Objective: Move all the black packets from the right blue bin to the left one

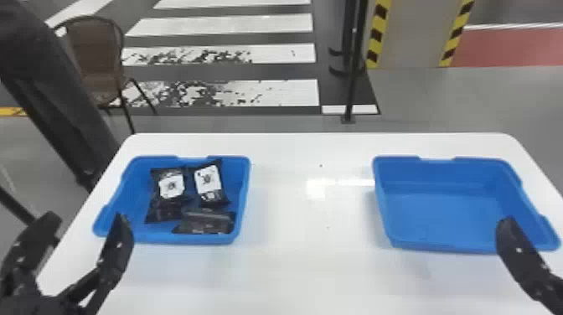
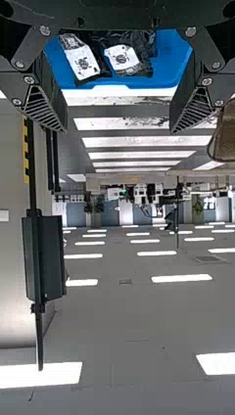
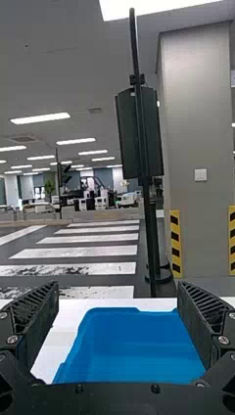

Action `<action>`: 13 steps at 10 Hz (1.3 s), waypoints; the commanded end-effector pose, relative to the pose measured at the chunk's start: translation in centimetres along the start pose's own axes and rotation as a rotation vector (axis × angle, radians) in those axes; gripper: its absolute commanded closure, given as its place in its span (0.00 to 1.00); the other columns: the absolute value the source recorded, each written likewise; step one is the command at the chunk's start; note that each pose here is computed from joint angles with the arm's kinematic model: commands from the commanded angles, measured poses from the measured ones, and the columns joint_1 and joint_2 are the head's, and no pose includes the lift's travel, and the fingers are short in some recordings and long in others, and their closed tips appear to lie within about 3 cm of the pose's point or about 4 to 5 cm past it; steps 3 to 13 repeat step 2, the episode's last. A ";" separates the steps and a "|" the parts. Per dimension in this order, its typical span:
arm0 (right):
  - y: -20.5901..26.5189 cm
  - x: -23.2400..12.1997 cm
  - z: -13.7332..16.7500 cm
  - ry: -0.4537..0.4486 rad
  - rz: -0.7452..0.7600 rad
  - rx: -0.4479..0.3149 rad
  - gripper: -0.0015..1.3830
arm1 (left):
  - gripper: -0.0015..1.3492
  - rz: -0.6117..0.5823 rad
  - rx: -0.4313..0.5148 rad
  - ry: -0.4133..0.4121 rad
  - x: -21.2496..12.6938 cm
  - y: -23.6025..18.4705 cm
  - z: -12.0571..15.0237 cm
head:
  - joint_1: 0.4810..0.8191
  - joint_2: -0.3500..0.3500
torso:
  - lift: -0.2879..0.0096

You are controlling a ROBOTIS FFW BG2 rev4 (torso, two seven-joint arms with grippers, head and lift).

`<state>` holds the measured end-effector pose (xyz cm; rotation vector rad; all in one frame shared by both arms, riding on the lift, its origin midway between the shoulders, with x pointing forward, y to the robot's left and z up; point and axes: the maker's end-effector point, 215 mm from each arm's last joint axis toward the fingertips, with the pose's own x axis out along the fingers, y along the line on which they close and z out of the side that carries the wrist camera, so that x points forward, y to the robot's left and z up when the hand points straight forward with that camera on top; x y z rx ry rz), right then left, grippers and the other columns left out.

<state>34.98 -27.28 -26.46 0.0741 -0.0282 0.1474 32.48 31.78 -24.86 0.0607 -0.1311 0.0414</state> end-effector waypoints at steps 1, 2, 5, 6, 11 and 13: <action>0.0 0.0 0.0 0.000 0.000 0.000 0.09 | 0.21 0.003 -0.002 0.000 0.0 0.1 0.0 | 0.63 0.61 | 0.50; 0.0 0.0 0.1 -0.003 0.000 -0.001 0.09 | 0.21 0.003 -0.002 0.002 -0.1 0.1 -0.1 | 0.63 0.61 | 0.50; 0.0 0.0 0.1 -0.003 0.000 -0.001 0.09 | 0.21 0.003 -0.002 0.002 -0.1 0.1 -0.1 | 0.63 0.61 | 0.50; 0.0 0.0 0.1 -0.003 0.000 -0.001 0.09 | 0.21 0.003 -0.002 0.002 -0.1 0.1 -0.1 | 0.63 0.61 | 0.50; 0.0 0.0 0.1 -0.003 0.000 -0.001 0.09 | 0.21 0.003 -0.002 0.002 -0.1 0.1 -0.1 | 0.63 0.61 | 0.50; 0.0 0.0 0.1 -0.003 0.000 -0.001 0.09 | 0.21 0.003 -0.002 0.002 -0.1 0.1 -0.1 | 0.63 0.61 | 0.50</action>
